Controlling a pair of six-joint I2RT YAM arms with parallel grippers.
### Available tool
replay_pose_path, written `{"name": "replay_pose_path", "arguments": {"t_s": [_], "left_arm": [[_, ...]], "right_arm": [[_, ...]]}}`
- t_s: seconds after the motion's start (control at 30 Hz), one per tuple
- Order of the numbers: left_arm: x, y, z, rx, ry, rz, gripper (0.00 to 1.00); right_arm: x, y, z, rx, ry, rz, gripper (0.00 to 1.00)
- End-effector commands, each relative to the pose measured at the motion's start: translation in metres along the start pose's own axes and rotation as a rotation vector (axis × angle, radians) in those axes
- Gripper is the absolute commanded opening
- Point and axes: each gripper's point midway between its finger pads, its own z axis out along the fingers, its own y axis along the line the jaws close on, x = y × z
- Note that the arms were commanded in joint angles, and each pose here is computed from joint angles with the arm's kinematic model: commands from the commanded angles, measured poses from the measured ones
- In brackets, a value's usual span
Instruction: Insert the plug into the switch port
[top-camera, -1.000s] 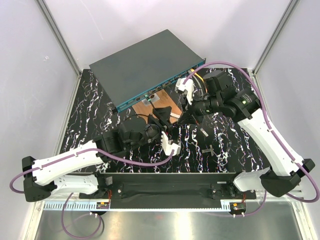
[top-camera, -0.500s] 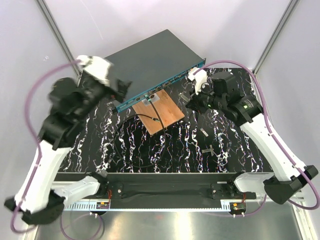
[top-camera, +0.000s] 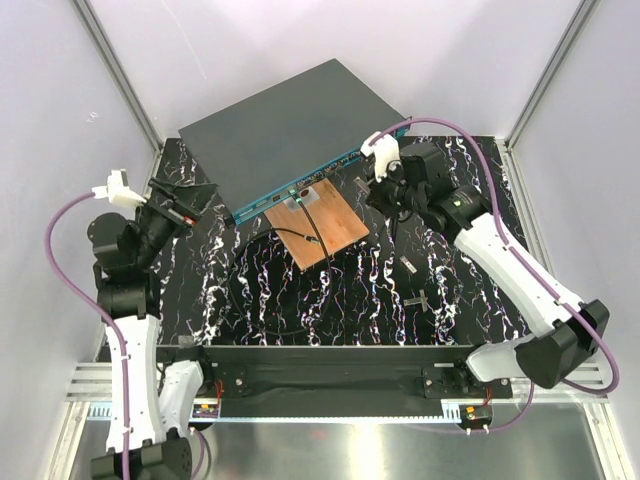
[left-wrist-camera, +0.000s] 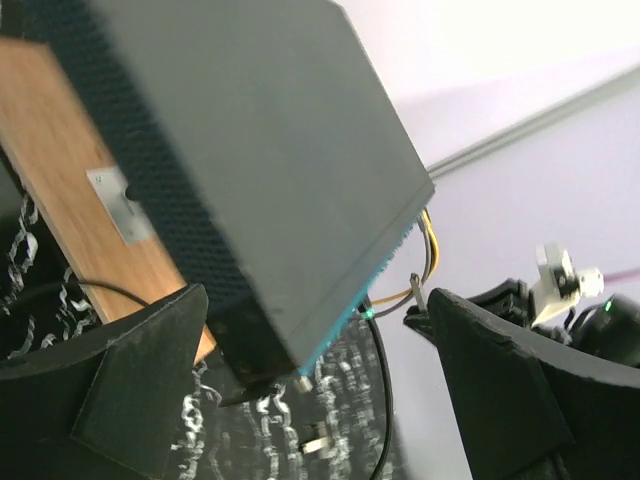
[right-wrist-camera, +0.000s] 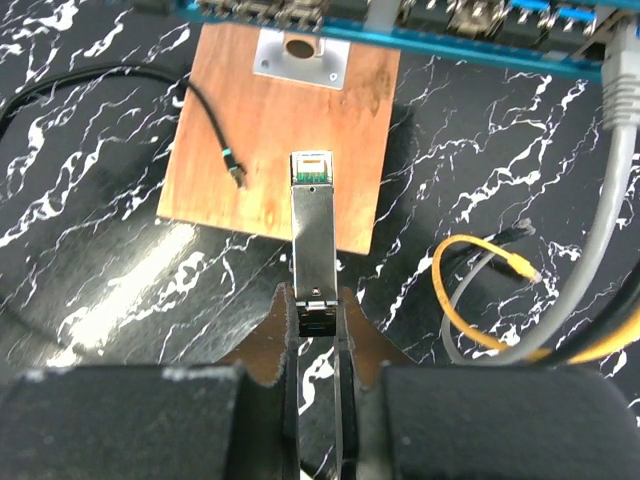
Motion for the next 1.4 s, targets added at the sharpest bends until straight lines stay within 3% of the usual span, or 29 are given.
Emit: {"name": "replay_pose_path", "arguments": {"t_s": [0.0,0.33,0.63,1.03,1.37], "left_arm": [[-0.007,-0.013,0.002,0.103,-0.018,-0.116,0.99],[0.002,0.029,0.028,0.071,-0.003,-0.207,0.98],[0.000,0.036,0.043,0.138,-0.016,-0.275,0.90],[0.007,0.051,0.048,0.098,0.004,-0.279,0.63],[0.009,0.054,0.051,0.082,0.013,-0.267,0.50]], "right_arm": [[-0.023,-0.009,0.009,0.048,-0.082,0.019,0.00],[-0.024,-0.010,0.023,0.079,-0.083,0.051,0.00],[-0.033,-0.005,0.030,0.070,-0.098,0.051,0.00],[-0.043,-0.008,0.031,0.116,-0.067,0.137,0.00],[-0.037,-0.005,0.036,0.131,0.003,0.130,0.00]]}}
